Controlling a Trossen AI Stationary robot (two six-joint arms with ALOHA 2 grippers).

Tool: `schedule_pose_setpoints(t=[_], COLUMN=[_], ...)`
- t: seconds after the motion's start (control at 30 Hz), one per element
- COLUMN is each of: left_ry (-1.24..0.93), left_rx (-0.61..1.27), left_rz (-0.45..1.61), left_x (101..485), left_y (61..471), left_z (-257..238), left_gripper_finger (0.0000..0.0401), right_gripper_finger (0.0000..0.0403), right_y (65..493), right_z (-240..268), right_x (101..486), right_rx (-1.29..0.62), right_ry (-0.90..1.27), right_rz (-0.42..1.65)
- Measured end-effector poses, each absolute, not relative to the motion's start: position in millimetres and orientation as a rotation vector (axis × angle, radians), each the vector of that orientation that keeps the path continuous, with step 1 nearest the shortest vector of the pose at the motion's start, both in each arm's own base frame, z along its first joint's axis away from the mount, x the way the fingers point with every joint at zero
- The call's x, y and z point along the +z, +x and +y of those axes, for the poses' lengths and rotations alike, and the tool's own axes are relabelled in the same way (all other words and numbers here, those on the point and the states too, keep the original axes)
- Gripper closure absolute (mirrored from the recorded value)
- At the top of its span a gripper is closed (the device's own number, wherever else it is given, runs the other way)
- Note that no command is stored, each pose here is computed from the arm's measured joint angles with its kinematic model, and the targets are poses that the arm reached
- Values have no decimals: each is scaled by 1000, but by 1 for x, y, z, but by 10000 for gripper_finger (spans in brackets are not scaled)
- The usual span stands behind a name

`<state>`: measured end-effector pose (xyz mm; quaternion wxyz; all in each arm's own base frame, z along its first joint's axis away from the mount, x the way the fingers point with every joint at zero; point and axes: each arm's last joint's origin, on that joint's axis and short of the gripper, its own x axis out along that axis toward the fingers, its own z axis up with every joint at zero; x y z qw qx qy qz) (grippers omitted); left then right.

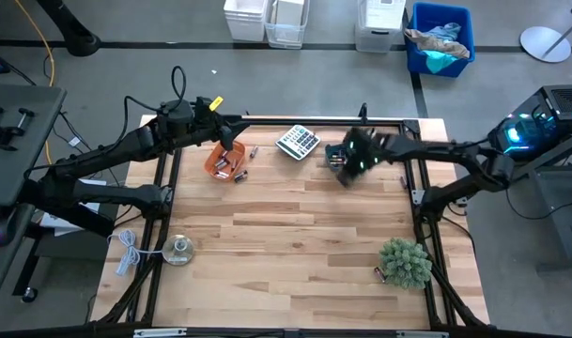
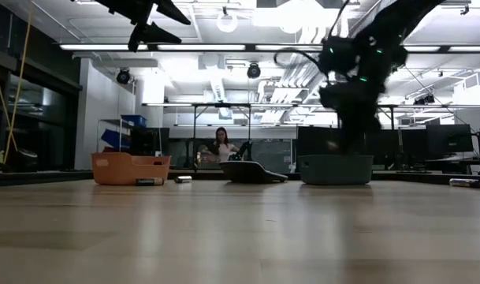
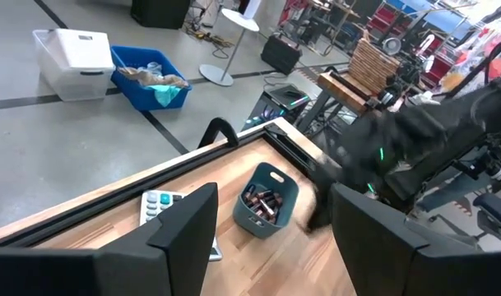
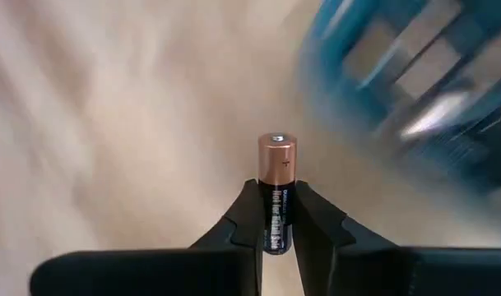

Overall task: Sort batteries
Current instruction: Put the top right golden battery into the blue bin, then put the silver battery into the orange bin

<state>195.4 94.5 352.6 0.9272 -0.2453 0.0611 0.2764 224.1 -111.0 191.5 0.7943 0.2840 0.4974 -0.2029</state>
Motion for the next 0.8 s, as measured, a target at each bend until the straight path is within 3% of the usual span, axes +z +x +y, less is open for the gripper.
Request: schedule_pose_setpoints(t=[0.17,0.27,0.4,0.6,0.8], left_ry=[-502,-502,-502,-500,-501], left_rx=[567,567,568,570,569], left_rz=[125,125,126,126,126], left_x=[353,353,353,353,353], left_y=[195,195,195,195,195], left_z=[95,95,95,95,95], left_gripper_finger=[181,181,181,181,181], right_gripper_finger=[369,352,316,257,240], right_y=[229,229,229,234,249], right_z=[-148,-162,-166,-161,-118], right_x=[218,221,209,210,243], right_rx=[-729,-764,-730,-700,-343], right_ry=[508,512,552,576,739], right_rz=[930,972,1102,1106,986])
